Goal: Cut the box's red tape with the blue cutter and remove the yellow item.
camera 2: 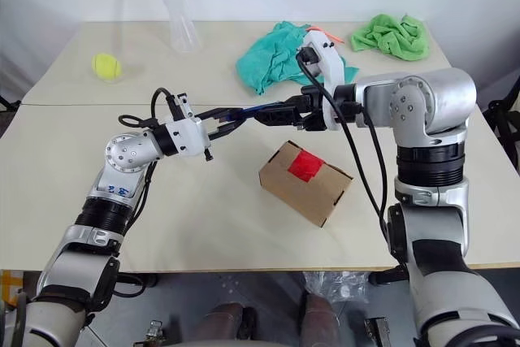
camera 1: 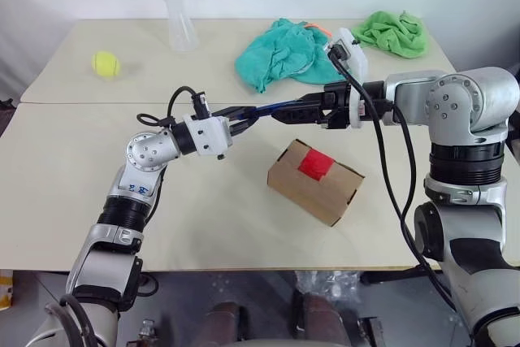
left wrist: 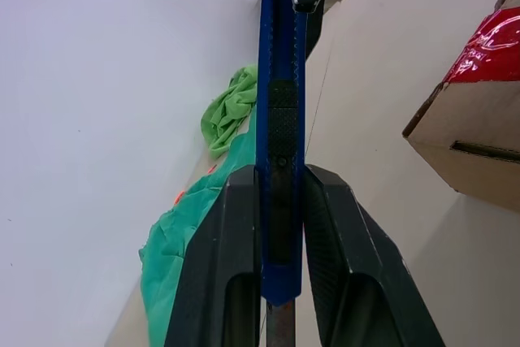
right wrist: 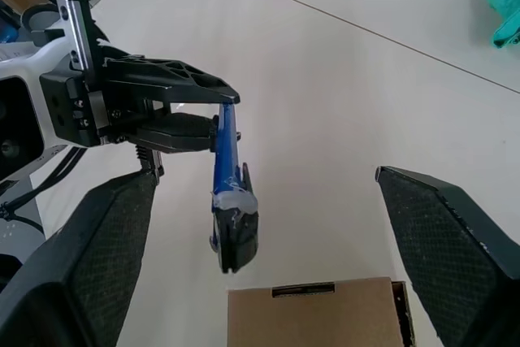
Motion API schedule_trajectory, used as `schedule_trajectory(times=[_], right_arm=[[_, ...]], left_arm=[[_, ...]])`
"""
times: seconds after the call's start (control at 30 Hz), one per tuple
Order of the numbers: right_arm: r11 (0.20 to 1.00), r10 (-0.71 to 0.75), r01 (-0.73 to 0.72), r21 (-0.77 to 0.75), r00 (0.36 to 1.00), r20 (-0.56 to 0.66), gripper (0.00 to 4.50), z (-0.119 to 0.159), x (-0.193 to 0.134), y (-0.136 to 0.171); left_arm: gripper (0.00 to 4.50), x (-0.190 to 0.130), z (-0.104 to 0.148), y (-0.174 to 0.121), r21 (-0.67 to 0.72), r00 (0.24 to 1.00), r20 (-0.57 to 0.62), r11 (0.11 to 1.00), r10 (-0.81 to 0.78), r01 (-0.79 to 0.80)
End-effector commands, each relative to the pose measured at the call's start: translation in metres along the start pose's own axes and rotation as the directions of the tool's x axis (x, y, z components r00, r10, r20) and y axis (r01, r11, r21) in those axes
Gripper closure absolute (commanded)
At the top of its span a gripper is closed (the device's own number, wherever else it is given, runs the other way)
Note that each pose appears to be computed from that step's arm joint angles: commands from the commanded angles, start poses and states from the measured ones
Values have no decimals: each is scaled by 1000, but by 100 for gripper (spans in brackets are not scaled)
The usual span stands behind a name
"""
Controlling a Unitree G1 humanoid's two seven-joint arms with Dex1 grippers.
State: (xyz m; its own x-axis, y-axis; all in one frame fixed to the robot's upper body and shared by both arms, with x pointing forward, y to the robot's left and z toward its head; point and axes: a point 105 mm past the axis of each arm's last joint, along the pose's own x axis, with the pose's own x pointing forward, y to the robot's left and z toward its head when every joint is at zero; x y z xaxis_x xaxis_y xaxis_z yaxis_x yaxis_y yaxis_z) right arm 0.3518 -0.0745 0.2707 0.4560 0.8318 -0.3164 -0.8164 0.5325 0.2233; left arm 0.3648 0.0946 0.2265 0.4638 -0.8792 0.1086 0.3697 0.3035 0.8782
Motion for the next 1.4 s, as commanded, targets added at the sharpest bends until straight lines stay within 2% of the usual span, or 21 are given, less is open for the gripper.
schedule_trajectory(times=[0.03,0.1,0.23,0.53,0.57,0.7,0.77,0.9,1.03,1.13,1.23,1.4], right_arm=[[998,13,-10,-59,998,55,3,20,-6,8],[998,11,-8,-56,998,56,3,20,-7,7],[998,6,-4,-59,999,48,93,17,-6,6],[996,-11,12,-83,1000,13,418,9,-2,3],[996,-10,11,-89,1000,10,437,9,-3,4],[995,-21,24,-101,999,29,436,13,-6,3],[994,-32,37,-107,998,48,436,17,-11,3],[989,-74,86,-120,992,100,436,28,-24,0],[982,-124,142,-124,982,141,436,33,-42,-6],[976,-163,184,-120,973,163,436,34,-53,-11],[970,-192,214,-115,965,177,436,35,-59,-13],[954,-257,282,-105,945,201,436,28,-81,-17]], left_arm=[[396,2,10,11,29,999,36,999,29,-30],[396,2,10,11,29,999,36,999,29,-30],[396,2,11,10,26,999,38,999,28,-29],[396,3,11,11,24,999,40,999,34,-35],[396,3,11,11,19,999,39,999,38,-39],[396,5,4,12,-82,999,7,995,49,-48],[335,3,-8,12,-189,998,-59,981,37,-47],[217,-9,-22,20,-263,987,-146,960,61,-98],[95,-40,-41,36,-376,964,-254,911,77,-172],[4,-54,-44,41,-426,958,-281,889,47,-169],[0,-50,-36,44,-494,968,-251,856,26,-151],[0,-15,-11,31,-616,988,-147,787,-57,-46]])
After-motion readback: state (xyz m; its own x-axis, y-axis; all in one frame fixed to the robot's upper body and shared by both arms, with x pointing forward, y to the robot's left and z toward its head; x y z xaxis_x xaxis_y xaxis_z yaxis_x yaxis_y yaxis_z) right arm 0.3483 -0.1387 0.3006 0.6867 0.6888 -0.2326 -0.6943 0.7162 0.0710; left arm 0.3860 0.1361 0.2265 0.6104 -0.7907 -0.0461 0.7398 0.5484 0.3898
